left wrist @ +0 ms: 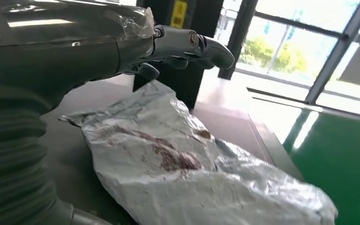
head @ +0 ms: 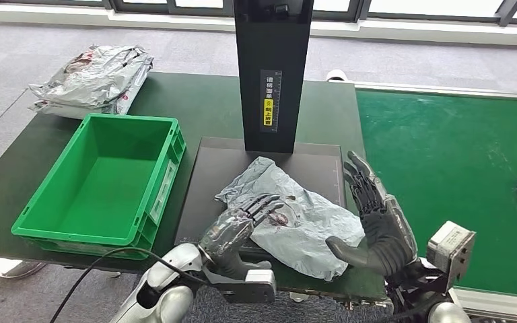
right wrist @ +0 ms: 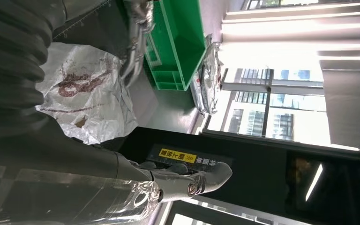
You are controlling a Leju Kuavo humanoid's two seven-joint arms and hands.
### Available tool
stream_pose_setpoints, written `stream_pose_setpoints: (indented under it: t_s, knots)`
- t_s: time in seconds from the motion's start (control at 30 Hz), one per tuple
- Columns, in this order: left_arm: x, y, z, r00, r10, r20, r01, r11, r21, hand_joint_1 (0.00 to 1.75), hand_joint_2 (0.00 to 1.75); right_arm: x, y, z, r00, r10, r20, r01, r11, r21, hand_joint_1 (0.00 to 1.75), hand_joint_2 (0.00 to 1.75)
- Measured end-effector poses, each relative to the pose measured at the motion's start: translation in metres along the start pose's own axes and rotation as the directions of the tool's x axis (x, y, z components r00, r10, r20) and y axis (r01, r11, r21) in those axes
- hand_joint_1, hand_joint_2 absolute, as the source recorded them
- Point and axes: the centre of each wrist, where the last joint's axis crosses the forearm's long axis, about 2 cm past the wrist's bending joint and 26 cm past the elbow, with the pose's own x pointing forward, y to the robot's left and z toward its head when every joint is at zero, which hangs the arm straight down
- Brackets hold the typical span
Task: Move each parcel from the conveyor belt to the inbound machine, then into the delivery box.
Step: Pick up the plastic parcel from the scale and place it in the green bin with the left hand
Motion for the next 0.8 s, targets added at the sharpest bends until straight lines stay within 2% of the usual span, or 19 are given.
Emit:
stream_pose_setpoints:
  t_s: [0.3,0.6,0.67,0.7,0.8]
  knots:
    - [-0.016,-0.013,-0.031,0.998,-0.039,-0.056,0.032,0.992,-0.125,0.00,1.75,-0.003,0.007,0.001,0.999,-0.024,-0.029,0.024,1.000,-0.018,0.00,1.75]
    - [-0.021,-0.025,-0.039,0.995,0.034,-0.091,-0.045,0.991,-0.125,0.00,1.75,-0.003,0.007,0.002,0.999,-0.023,-0.048,0.020,0.998,-0.057,0.00,1.75]
    - [-0.021,-0.027,-0.040,0.994,0.048,-0.095,-0.059,0.992,-0.115,0.07,1.75,-0.003,0.007,0.005,0.998,-0.024,-0.052,0.020,0.998,-0.067,0.00,1.75]
    - [-0.021,-0.029,-0.040,0.994,0.056,-0.097,-0.067,0.992,-0.110,0.21,1.75,-0.003,0.007,0.006,0.998,-0.025,-0.054,0.021,0.997,-0.070,0.00,1.75]
    - [-0.020,-0.034,-0.039,0.991,0.079,-0.108,-0.091,0.991,-0.102,1.45,1.75,-0.003,0.007,0.009,0.998,-0.023,-0.058,0.019,0.997,-0.078,0.00,1.75]
